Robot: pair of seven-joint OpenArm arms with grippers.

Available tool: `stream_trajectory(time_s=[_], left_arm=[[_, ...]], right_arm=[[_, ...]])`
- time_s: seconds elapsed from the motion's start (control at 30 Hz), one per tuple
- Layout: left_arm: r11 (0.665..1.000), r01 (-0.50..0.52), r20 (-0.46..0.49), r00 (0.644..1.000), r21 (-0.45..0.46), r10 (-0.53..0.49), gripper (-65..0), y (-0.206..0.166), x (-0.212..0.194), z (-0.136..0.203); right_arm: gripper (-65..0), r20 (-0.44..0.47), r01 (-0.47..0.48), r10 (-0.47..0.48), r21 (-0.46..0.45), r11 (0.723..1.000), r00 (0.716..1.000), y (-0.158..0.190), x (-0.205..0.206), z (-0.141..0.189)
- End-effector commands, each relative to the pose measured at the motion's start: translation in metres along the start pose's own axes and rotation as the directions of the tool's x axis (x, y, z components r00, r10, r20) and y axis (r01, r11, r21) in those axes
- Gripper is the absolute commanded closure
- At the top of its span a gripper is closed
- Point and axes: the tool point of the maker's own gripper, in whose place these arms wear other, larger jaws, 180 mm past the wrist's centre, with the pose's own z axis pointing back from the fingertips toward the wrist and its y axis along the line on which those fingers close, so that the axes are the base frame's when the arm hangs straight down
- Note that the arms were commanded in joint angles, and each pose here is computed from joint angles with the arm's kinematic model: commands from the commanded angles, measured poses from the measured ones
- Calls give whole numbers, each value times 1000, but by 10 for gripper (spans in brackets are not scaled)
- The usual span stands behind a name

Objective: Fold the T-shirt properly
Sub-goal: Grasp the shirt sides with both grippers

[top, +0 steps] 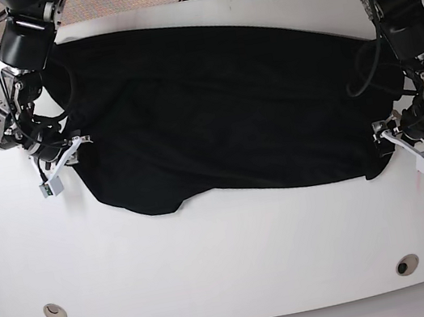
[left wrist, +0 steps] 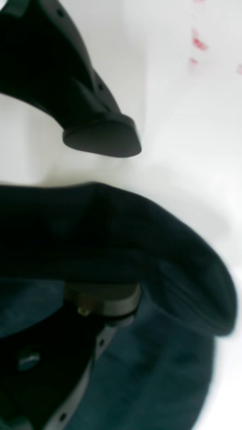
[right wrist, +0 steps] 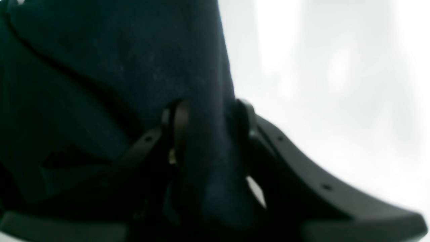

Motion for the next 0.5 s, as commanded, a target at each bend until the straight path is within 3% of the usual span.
stream_trajectory(time_s=[0.0, 0.3, 0.47], left_arm=[[1000, 23, -37, 999, -20, -24, -485, -1, -2, 1], [985, 94, -100, 989, -145, -109, -485, -33, -14, -4], [983, 96, -111, 987, -157, -114, -485, -40, -19, -7]], right_arm=[[-178, -6, -20, 20, -20, 1000, 1000, -5, 6, 4], [-178, -8, -25, 25, -19, 1000, 1000, -5, 6, 4], [-178, -7, -26, 26, -21, 999, 1000, -6, 7, 4]])
